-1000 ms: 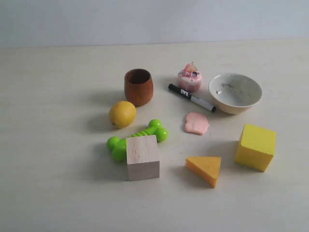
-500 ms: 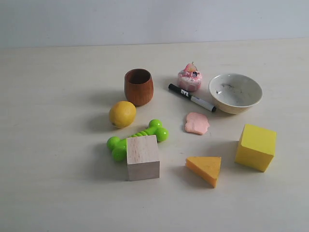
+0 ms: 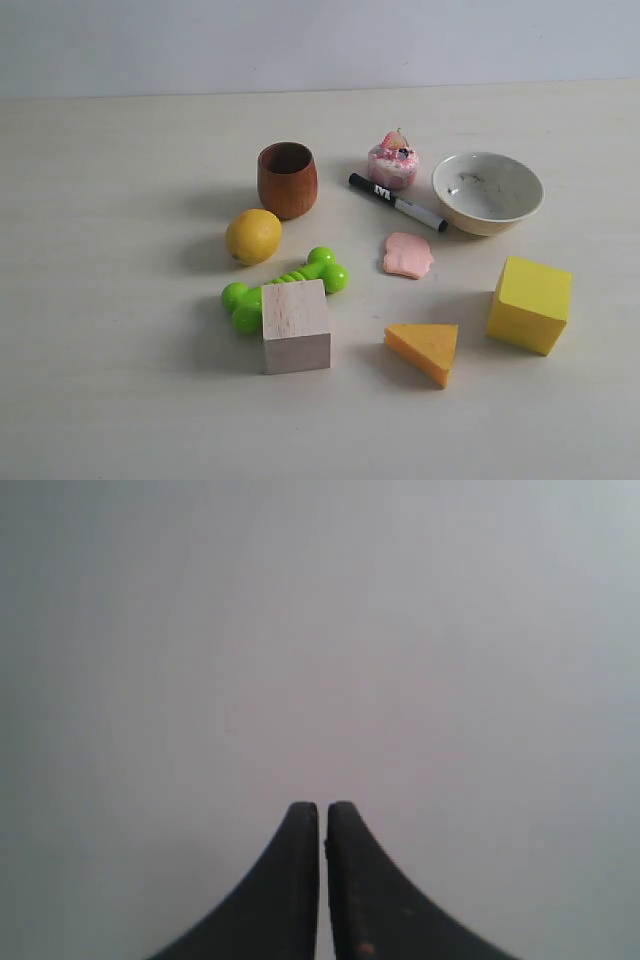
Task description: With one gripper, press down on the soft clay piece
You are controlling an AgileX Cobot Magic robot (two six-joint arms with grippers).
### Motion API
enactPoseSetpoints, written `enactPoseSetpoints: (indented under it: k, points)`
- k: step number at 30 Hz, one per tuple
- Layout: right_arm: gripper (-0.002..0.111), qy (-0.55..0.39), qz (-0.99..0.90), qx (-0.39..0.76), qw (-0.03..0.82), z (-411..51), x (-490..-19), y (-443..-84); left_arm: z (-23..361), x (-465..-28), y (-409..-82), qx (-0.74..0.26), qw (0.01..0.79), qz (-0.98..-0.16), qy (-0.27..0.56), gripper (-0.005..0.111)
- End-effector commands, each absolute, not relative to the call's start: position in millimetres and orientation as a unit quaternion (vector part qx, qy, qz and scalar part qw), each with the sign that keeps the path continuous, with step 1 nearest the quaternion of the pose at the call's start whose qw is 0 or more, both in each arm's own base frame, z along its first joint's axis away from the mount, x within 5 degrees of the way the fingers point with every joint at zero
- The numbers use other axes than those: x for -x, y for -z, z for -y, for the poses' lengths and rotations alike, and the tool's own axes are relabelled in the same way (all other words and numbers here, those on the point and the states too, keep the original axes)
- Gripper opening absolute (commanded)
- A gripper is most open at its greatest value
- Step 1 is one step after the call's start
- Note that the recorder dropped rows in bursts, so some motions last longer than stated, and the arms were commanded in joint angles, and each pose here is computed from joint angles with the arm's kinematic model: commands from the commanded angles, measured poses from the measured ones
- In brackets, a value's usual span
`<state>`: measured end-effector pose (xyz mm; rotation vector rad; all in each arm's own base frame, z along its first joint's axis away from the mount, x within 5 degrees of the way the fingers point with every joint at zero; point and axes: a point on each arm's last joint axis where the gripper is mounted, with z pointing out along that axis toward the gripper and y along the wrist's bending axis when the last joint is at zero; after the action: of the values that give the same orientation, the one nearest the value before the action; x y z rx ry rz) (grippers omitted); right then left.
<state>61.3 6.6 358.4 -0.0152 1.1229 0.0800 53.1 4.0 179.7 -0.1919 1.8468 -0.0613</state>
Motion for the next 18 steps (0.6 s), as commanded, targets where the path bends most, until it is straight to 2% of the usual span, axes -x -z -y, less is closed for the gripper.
enactPoseSetpoints:
  k: [1,5,11,18]
  points:
    - [0.005,-0.065,-0.571,0.126,0.808,-24,-92,-376,-4,-53,-181,0.080,0.604,-0.792,0.029,0.000]
    - [0.005,-0.137,-0.640,0.195,0.730,-37,-129,-371,-4,-53,-181,0.080,0.604,-0.792,0.029,0.000]
    - [0.005,-0.201,-0.747,0.165,0.612,-39,-181,-351,-4,-53,-181,0.080,0.604,-0.792,0.029,0.000]
    - [0.005,-0.291,-0.792,0.174,0.507,-75,-218,-318,-4,-53,-181,0.080,0.604,-0.792,0.029,0.000]
